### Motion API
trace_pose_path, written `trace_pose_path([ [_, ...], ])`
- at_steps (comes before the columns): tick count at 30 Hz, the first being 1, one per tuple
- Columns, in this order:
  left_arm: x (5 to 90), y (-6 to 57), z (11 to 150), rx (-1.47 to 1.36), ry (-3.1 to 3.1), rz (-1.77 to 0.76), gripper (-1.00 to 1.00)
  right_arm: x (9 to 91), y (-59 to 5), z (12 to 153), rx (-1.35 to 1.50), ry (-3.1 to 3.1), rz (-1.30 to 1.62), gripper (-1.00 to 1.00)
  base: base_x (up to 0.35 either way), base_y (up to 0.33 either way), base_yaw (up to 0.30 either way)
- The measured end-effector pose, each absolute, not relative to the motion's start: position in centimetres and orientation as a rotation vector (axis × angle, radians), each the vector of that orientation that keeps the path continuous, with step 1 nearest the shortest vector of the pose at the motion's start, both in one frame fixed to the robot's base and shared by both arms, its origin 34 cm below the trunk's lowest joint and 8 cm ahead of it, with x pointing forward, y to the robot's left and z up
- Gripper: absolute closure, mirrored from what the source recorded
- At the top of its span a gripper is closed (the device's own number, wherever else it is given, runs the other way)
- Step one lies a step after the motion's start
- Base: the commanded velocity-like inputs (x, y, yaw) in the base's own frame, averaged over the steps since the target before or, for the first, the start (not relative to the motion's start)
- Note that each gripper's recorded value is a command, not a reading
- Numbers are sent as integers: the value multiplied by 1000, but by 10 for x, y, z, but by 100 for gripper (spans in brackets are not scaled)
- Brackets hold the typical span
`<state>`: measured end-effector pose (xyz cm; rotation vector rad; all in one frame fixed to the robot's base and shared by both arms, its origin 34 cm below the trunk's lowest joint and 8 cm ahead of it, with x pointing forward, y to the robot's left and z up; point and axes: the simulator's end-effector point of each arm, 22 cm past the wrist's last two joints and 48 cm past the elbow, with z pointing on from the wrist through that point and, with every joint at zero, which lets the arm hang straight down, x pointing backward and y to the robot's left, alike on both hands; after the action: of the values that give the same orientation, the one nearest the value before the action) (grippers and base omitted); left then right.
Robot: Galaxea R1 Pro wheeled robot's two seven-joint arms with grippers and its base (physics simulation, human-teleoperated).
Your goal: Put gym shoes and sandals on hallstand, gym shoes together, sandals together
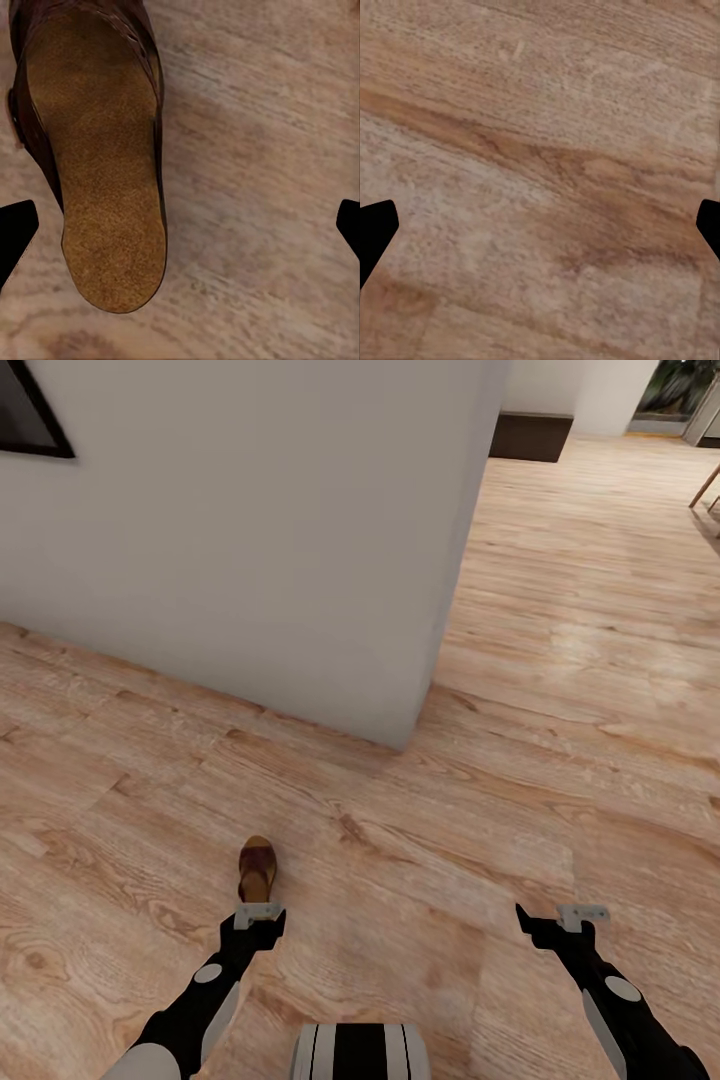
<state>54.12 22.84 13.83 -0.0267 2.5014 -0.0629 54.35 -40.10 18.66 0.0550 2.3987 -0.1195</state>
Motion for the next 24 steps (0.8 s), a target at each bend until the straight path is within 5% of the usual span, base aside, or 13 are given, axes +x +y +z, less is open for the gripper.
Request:
trace_pose_path([
  [24, 542, 230, 138, -27, 2501, -60, -100, 544, -401, 187, 56, 2399, -118, -100, 48, 0, 24],
])
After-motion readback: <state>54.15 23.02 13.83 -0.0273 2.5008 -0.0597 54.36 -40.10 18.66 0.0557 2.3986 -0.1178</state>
